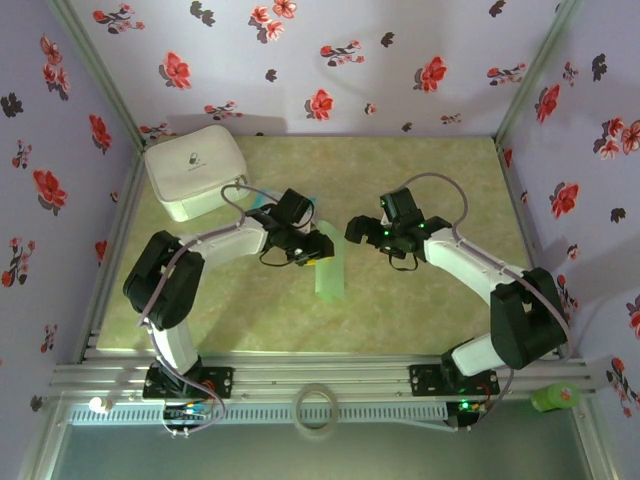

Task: Fold a paper plane with a square sheet of paper (pick it up from the middle)
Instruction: First fold the square sheet of paper in half at the center of the table.

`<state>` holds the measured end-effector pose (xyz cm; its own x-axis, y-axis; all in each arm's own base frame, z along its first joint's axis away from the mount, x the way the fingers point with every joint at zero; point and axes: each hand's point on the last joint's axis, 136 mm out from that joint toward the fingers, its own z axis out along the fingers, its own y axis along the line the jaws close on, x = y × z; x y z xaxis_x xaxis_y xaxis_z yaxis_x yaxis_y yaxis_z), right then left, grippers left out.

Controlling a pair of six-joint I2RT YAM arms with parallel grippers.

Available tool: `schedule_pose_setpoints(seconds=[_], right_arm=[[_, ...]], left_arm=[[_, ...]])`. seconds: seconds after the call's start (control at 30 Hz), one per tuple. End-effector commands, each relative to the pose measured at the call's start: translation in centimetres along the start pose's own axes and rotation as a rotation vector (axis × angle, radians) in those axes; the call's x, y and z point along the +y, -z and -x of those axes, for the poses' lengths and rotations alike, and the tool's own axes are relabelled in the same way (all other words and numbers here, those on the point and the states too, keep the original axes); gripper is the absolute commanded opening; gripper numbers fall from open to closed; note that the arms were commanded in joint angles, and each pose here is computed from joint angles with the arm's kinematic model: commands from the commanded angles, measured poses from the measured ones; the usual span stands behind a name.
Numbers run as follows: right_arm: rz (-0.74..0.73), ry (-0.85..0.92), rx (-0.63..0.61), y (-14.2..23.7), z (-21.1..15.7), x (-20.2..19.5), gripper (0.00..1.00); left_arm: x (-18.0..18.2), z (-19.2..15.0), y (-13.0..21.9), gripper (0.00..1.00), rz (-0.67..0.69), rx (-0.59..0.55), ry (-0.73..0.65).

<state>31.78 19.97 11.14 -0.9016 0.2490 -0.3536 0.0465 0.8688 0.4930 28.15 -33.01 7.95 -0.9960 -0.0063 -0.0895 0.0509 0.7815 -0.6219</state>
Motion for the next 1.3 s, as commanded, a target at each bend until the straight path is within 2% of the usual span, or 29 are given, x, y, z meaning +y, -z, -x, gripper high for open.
schedule_pose_setpoints(seconds=[0.0,0.23,0.43,0.6,0.87,1.27], right_arm=[[0.006,-0.029,-0.019,0.4,0.8,0.5,0.99],[0.007,-0.048,-0.011,-0.1,0.7,0.5,0.99],[0.002,-0.058,0.007,-0.4,0.4,0.3,0.99],[0.003,-0.056,0.006,-0.5,0.4,0.4,0.99],[-0.001,-0.056,0.017,-0.8,0.2,0.3,0.99],[0.053,-0.065,0.091,-1.7,-1.3,1.2,0.99]], left_arm=[[0.6,0.2,-0.6,0.41,-0.026,0.000,0.027],[2.5,0.0,-1.2,0.42,0.000,0.012,0.037],[4.6,0.1,-1.7,0.46,0.092,-0.006,0.056],[5.3,-0.1,-1.3,0.55,0.140,-0.011,0.042],[5.9,-0.8,-0.8,0.62,0.205,-0.016,0.004],[6.8,-0.1,1.7,0.69,0.298,-0.120,0.004]])
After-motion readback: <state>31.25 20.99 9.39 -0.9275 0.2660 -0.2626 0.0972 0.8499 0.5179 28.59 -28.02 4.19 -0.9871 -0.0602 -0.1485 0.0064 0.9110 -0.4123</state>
